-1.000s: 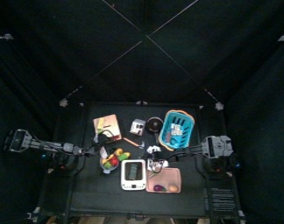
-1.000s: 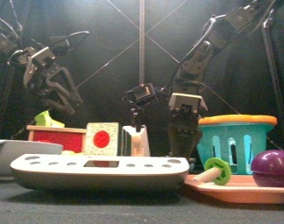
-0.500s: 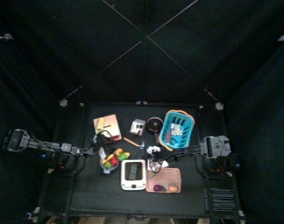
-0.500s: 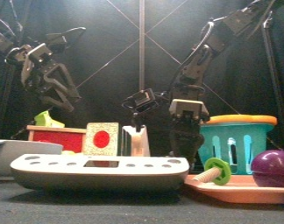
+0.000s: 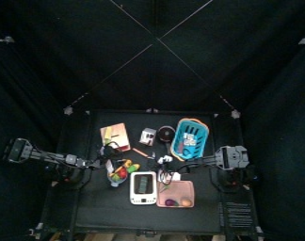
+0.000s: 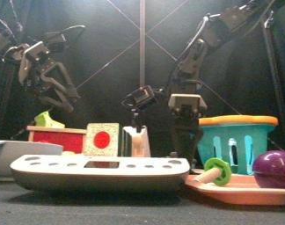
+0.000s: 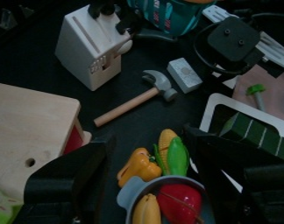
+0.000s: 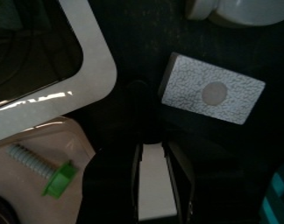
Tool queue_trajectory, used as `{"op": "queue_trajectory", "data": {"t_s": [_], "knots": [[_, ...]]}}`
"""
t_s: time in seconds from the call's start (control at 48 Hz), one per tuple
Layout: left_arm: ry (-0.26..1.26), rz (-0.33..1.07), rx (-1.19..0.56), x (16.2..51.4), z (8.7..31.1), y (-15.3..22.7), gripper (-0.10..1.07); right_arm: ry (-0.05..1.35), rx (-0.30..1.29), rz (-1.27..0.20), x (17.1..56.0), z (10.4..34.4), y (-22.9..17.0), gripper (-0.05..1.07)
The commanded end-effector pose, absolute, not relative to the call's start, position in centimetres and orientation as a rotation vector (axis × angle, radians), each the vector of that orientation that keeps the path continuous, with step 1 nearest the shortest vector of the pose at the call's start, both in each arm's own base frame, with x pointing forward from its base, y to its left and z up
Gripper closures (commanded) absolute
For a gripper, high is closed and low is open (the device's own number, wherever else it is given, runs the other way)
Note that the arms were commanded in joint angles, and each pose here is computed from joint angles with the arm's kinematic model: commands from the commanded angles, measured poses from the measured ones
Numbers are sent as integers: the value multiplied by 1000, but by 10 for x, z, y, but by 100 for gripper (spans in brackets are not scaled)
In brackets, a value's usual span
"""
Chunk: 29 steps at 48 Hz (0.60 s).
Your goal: Grab cleaver handle
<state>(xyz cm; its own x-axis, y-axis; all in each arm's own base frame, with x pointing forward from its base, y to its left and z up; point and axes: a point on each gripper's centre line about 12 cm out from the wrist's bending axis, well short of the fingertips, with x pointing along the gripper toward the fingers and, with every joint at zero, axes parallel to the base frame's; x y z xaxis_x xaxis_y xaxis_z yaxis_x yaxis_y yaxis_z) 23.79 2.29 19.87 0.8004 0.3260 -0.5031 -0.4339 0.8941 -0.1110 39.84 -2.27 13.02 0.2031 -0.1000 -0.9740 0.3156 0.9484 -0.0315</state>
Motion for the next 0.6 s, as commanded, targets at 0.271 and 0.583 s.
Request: {"op": "queue_trajectory", "data": {"t_s": [0.271,0.583], "knots": [[474,393,-226,240,206,19,3,1311,168,-318,405,176,-28,46],[470,383,-221,240,207,18,3,1292,167,-313,407,179,-26,46]]}}
